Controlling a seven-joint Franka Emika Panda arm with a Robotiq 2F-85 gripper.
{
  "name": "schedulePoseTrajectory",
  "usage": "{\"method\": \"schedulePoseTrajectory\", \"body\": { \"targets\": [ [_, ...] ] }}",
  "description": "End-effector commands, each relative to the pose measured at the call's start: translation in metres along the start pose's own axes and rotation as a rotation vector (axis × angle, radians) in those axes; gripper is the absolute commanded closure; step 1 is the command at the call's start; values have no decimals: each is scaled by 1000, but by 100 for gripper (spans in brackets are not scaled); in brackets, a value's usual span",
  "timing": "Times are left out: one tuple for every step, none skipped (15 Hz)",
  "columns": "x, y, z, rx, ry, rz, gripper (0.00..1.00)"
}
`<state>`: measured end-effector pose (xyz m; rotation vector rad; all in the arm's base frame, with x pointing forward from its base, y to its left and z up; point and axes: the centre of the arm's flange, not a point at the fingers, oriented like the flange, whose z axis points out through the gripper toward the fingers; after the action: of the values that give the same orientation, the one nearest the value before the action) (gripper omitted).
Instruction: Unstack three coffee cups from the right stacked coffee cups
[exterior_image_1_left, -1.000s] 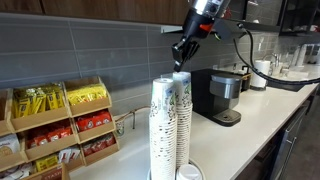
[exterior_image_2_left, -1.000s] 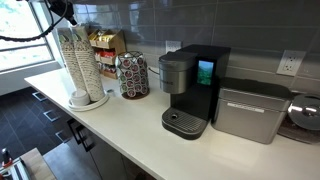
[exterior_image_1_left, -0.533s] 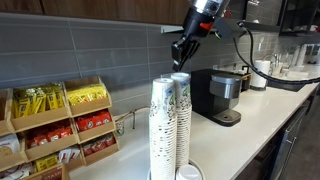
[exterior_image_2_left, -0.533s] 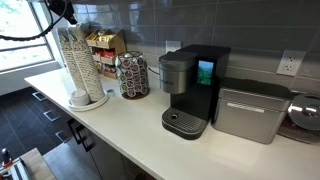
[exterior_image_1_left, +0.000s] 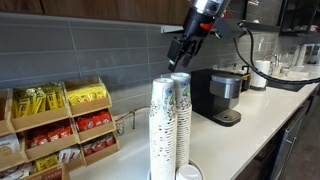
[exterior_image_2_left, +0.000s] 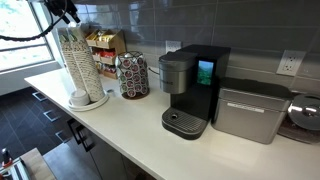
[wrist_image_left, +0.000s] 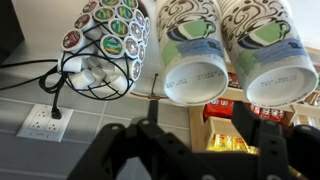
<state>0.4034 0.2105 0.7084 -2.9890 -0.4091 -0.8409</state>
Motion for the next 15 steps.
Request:
{"method": "schedulePoseTrajectory", "body": {
  "targets": [
    [-9,5,6,7,-28,6,0],
    [-10,6,9,8,-32,8,0],
    [-11,7,11,7,-36,10,0],
    [-12,7,14,8,-41,12,0],
    [-14,8,17,8,-46,15,0],
    [-15,9,19,7,-51,16,0],
    [-16,9,21,8,-55,18,0],
    [-16,10,23,9,-59,20,0],
    [-17,10,24,10,-62,21,0],
    [-17,9,26,11,-64,21,0],
    [-17,9,27,12,-67,21,0],
    [-18,9,28,13,-71,20,0],
    [-19,8,31,13,-77,20,0],
    [-19,8,32,14,-81,20,0],
    [-20,8,34,16,-84,21,0]
  ]
}}
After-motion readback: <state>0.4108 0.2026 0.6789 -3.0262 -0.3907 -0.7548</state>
